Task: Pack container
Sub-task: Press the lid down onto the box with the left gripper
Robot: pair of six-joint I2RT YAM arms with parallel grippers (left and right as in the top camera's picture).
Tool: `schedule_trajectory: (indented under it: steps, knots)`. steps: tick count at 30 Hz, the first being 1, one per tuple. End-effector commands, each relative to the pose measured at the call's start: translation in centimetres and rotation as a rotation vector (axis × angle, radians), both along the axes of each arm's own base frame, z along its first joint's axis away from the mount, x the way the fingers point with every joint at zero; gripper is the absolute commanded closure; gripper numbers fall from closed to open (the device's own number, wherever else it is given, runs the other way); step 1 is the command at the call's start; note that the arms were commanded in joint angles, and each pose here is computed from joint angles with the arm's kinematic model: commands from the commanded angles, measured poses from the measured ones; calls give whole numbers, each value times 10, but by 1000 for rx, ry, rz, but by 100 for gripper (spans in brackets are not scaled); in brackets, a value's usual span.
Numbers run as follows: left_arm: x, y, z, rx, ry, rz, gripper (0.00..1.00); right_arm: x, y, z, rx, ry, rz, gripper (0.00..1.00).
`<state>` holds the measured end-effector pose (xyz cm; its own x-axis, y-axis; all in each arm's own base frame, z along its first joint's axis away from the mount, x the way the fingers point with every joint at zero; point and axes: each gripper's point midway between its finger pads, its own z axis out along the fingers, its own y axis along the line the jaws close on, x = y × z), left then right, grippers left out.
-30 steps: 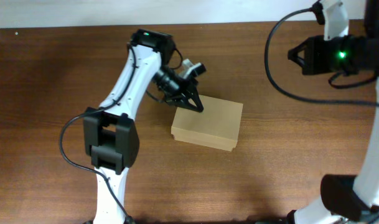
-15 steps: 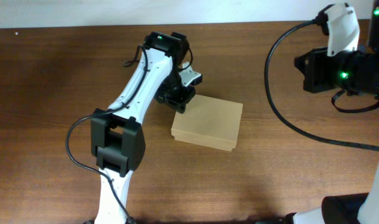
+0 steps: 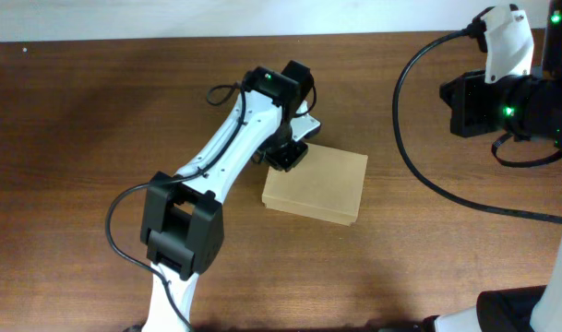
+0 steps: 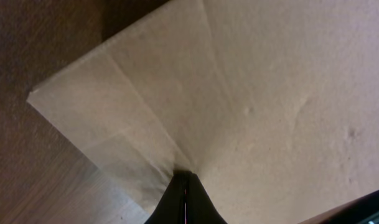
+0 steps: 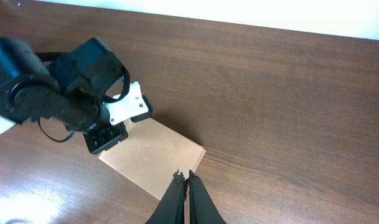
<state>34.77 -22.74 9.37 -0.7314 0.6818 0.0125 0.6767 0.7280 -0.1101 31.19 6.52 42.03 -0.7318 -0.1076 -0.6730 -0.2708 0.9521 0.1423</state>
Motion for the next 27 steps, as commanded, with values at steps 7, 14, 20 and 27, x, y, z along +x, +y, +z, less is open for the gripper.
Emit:
schedule_trajectory:
  steps: [7, 14, 20, 27]
  knots:
    - [-20, -10, -56, 27, 96, -24, 98, -2, 0, 3, -5, -8, -9, 96]
    - [-11, -16, -48, 3, 50, -25, 98, -2, 0, 3, -5, -6, -9, 91]
    - [14, -21, 31, -61, -150, -25, 98, 0, 0, -14, -12, 52, -9, 90]
    - [30, -12, 178, -184, -528, 6, 93, 0, 0, -71, -30, 256, -6, 96]
